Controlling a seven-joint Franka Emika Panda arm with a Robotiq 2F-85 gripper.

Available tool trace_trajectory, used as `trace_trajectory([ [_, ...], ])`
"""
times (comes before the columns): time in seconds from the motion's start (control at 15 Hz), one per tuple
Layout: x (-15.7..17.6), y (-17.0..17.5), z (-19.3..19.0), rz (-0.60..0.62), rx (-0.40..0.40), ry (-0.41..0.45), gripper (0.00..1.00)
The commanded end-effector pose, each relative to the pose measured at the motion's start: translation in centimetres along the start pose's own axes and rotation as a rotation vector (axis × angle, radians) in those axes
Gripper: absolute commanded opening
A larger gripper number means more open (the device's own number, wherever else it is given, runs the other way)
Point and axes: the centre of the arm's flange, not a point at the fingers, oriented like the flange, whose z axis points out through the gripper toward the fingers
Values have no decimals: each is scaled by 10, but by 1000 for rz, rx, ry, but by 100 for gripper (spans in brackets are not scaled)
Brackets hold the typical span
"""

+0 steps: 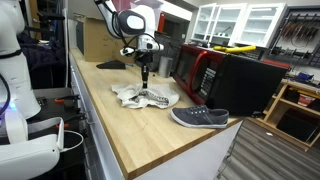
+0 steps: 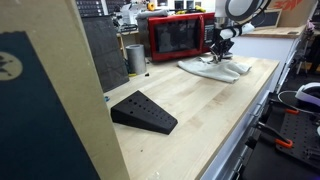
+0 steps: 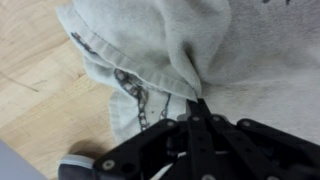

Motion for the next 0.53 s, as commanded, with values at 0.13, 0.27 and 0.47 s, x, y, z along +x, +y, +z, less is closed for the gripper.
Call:
trace_trajectory([
  [0.13, -1, -80, -34, -142, 38, 1, 0],
  [0.27, -9, -118, -46, -227, 60, -16, 0],
  [0.47, -24, -170, -61, -351, 77, -53, 0],
])
